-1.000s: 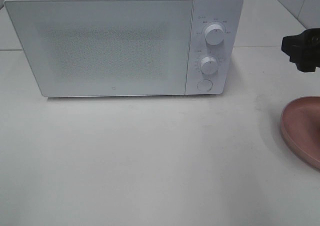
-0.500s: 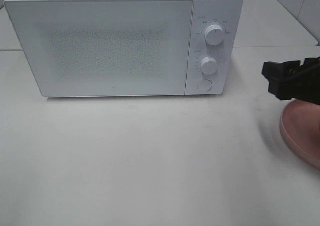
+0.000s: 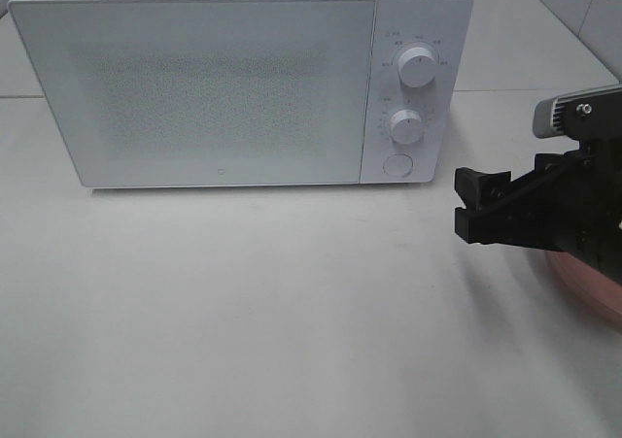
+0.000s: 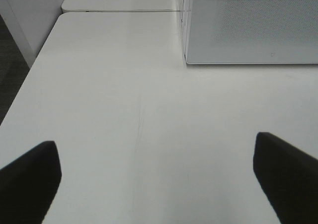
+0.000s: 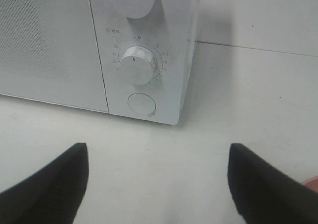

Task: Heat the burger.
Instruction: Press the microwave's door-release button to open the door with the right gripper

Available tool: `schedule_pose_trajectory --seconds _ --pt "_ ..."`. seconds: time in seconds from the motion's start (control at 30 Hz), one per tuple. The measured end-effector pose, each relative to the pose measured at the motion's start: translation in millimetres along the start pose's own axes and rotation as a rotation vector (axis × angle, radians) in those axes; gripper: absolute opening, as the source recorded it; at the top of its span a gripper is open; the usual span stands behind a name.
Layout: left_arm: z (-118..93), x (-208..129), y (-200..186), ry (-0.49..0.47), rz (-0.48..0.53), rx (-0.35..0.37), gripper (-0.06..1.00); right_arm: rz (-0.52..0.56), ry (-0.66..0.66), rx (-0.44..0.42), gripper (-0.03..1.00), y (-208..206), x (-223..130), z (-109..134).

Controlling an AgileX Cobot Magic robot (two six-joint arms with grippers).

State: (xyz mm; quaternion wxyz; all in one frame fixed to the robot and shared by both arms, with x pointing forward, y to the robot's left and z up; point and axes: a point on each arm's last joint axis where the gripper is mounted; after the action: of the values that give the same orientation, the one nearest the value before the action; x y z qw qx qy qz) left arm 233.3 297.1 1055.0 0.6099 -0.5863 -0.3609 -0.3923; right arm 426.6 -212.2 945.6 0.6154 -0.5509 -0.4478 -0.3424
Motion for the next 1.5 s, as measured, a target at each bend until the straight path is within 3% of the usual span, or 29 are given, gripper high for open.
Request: schedule_pose_trajectory --seconds 0.4,1.1,1.3,1.47,1.5 --pt "0 0 0 0.0 0.0 0.0 0.97 -0.042 -0.006 -0.102 0.75 1 -18 24" --pt "0 0 0 0.0 0.0 0.0 0.97 -0.003 0.105 -0.161 0.75 22 -42 33" --pt "0 0 0 0.0 0.0 0.0 0.97 -0.041 0.203 -0.165 0.75 22 -39 32" --pt "0 0 0 0.0 0.0 0.0 0.97 -0.057 0.382 -0.162 0.72 22 -39 32" --pt "0 0 0 0.0 0.0 0.0 0.97 -0.066 0.483 -0.159 0.7 22 -39 32"
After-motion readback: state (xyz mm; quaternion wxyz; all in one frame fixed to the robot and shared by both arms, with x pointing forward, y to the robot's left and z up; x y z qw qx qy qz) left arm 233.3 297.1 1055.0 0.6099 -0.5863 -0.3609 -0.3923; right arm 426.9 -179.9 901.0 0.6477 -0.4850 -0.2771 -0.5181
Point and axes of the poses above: a point on each arm's last joint axis where the gripper is mounted, y pointing out along that axis toward the gripper, z along the wrist's bending axis when the last joint is at zero, x = y × z, and after that the axes turned 3 degrees about y, right-handed
